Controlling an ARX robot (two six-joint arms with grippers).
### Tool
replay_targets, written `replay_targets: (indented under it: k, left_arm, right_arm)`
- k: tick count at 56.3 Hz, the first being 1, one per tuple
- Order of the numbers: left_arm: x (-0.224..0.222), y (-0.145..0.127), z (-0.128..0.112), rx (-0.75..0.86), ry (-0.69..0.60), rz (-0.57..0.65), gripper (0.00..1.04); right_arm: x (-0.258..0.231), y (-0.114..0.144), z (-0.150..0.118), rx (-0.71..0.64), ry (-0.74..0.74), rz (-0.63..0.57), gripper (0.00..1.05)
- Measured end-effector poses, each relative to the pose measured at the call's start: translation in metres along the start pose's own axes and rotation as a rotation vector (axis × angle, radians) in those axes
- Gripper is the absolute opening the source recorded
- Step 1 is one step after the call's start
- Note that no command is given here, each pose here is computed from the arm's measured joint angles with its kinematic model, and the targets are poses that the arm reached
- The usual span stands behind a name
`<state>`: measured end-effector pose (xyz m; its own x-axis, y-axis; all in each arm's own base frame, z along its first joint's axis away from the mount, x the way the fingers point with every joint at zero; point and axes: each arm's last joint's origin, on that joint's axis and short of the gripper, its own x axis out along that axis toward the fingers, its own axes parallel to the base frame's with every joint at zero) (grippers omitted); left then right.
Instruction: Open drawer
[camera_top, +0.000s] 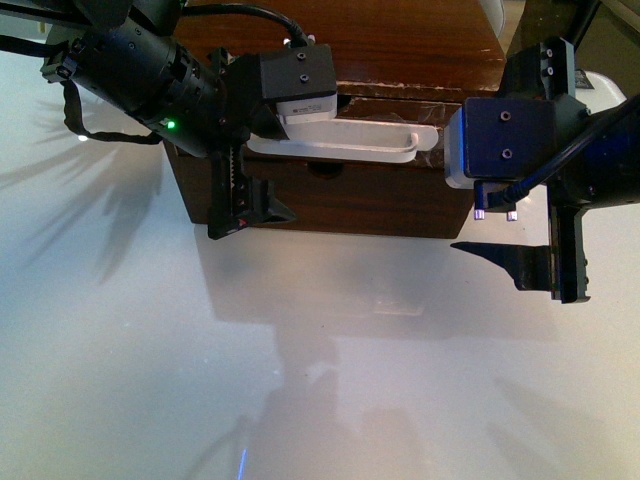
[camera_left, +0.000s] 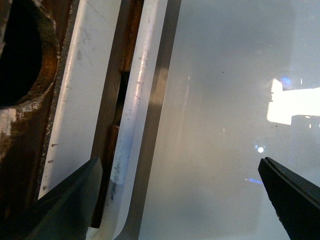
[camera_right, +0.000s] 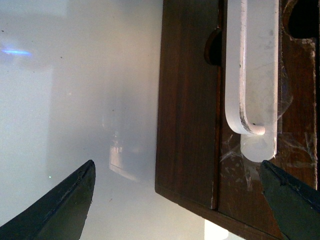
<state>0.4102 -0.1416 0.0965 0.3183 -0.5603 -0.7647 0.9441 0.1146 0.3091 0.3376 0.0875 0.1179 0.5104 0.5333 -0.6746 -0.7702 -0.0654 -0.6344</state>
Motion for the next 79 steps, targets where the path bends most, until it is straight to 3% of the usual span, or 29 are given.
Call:
replay_targets:
  k: [23, 79]
  left_arm:
    - [0.002, -0.005, -0.003, 0.060, 0.004, 0.001, 0.96]
    - [0.001, -0.017, -0.007, 0.083, 0.003, 0.033, 0.96]
  right_arm:
    - [0.020, -0.013, 0.010, -0.033, 0.000, 0.014, 0.96]
    - [0.058, -0.011, 0.025, -0.109, 0.031, -0.007, 0.96]
